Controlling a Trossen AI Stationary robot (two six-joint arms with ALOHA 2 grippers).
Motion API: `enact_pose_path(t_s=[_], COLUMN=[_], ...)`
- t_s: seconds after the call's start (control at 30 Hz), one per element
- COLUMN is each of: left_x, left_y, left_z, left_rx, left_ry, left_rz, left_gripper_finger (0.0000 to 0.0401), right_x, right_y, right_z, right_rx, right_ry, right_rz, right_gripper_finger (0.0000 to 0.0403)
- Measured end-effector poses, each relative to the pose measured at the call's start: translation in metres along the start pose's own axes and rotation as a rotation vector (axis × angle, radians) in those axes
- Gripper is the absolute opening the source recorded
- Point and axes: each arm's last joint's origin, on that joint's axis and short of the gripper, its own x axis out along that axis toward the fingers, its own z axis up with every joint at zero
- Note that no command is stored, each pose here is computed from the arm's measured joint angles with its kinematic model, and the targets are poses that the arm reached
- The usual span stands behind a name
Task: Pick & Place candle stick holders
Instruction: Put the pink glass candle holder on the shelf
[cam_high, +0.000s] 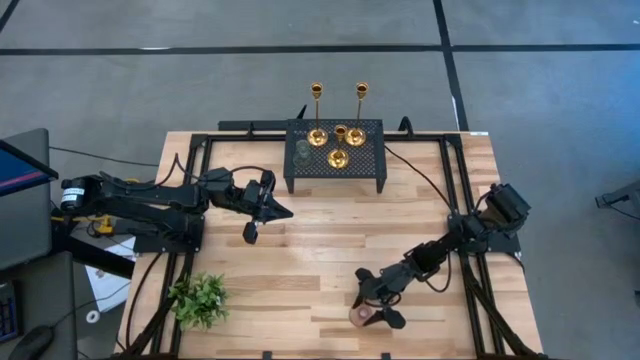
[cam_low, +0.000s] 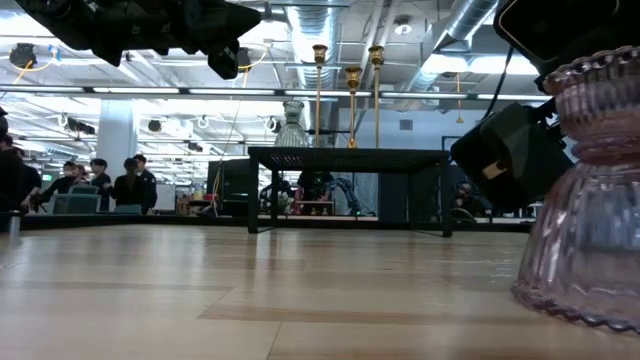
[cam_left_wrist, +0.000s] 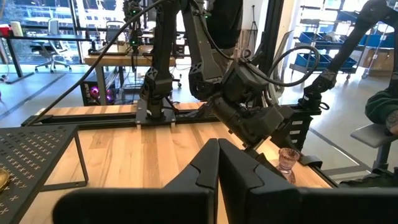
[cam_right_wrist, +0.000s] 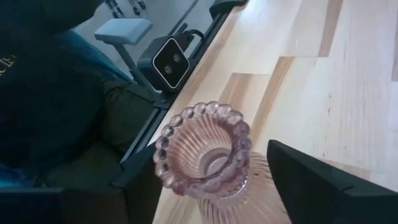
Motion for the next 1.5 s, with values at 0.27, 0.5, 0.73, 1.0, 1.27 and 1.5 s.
enact_pose_path(t_s=[0.27, 0.5, 0.73, 1.0, 1.27, 1.5], left_x=[0.0, 0.0, 0.0, 0.0, 0.0, 0.0], left_y=[0.0, 0.0, 0.0, 0.0, 0.0, 0.0], left_z=[0.0, 0.0, 0.0, 0.0, 0.0, 0.0], left_rx=[0.0, 0.0, 0.0, 0.0, 0.0, 0.0], left_ry=[0.0, 0.0, 0.0, 0.0, 0.0, 0.0], left_rz=[0.0, 0.0, 0.0, 0.0, 0.0, 0.0], left_gripper_finger=[0.0008, 0.0005, 0.0007, 0.0008, 0.0005, 0.0008], right_x=[0.0, -0.002, -0.006, -0.028, -0.061, -0.094], right_y=[0.0, -0.006, -0.019, -0.032, -0.036, -0.038], right_z=[0.001, 0.004, 0.009, 0.033, 0.06, 0.08], right_rx=[-0.003, 0.009, 0.034, 0.011, -0.05, -0.094], right_ry=[-0.01, -0.002, -0.005, -0.066, -0.142, -0.214], right_rz=[0.001, 0.024, 0.021, -0.035, -0.087, -0.161], right_gripper_finger=[0.0182, 0.011, 0.0133, 0.0116, 0.0125, 0.0116])
